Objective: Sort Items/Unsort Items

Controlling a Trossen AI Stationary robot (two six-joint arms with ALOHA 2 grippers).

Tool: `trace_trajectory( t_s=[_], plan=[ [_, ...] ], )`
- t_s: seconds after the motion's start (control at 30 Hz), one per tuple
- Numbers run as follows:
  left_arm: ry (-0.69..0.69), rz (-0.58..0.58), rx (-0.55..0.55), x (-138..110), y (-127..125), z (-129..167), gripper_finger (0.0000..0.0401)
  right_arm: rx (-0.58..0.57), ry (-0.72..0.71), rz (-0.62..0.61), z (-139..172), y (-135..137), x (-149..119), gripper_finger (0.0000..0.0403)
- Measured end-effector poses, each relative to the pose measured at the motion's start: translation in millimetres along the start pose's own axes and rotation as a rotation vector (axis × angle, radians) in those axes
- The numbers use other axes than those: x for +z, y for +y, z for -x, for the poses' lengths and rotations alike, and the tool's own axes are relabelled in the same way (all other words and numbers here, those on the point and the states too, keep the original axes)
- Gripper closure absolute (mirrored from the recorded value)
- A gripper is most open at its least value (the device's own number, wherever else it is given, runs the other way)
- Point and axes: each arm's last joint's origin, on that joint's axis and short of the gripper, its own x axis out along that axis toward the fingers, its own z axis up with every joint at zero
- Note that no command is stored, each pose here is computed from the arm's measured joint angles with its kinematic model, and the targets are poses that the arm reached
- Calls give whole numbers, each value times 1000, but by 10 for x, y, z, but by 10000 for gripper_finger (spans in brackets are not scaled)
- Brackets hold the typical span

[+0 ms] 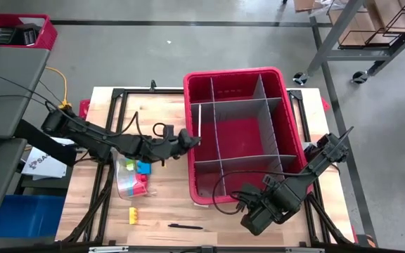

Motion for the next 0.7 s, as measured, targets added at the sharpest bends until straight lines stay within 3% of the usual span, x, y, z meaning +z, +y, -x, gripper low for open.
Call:
trace_trajectory(
  t_s=[0.3, 0.5, 0.6, 0.7],
  plan=[
    [5, -9, -21, 7, -27, -11, 281, 1, -1, -22, 0, 1, 2, 402],
    [73, -74, -36, -14, -46, -9, 233, 0, -1, -19, -1, 0, 2, 402],
    [181, -185, -64, -15, -95, 39, 222, 0, -1, -19, -1, 0, 2, 402],
    [315, -394, -209, 3, -255, 169, 221, 0, -1, -6, -1, 0, 1, 402]
  ],
)
